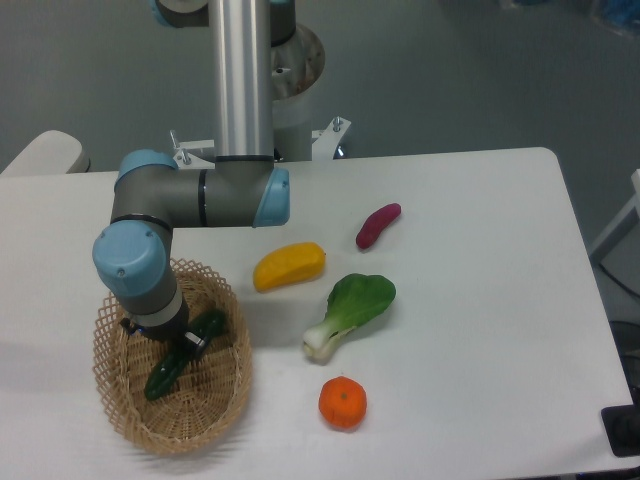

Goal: Pick up the cucumber from the basket
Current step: 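Lower the gripper onto the cucumber and close it around it, then lift the cucumber out of the basket and carry it past the bok choy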

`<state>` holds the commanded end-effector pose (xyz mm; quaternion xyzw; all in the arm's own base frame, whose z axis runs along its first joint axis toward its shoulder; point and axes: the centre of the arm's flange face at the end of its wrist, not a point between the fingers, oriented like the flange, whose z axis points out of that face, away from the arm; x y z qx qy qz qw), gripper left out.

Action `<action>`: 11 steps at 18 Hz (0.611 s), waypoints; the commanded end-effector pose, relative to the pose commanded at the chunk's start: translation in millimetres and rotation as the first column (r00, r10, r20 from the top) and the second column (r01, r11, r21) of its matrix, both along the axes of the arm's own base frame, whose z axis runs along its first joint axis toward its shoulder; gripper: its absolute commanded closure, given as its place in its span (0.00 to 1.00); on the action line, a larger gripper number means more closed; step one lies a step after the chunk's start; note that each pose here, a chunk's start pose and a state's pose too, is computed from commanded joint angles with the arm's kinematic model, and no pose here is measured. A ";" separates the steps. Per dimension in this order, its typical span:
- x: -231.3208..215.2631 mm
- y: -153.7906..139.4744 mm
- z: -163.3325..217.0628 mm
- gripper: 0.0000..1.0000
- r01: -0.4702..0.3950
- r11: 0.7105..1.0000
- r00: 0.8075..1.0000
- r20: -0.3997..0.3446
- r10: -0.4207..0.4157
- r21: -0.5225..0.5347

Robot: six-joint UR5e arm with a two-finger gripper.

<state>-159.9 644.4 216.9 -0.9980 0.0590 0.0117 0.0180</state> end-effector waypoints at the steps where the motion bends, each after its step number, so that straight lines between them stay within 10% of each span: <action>1: -0.1 0.6 3.2 0.76 0.002 1.000 1.000 -0.001 -0.002 0.005; 11: -31.8 4.5 83.8 0.79 -0.014 0.992 0.998 -0.057 0.021 0.128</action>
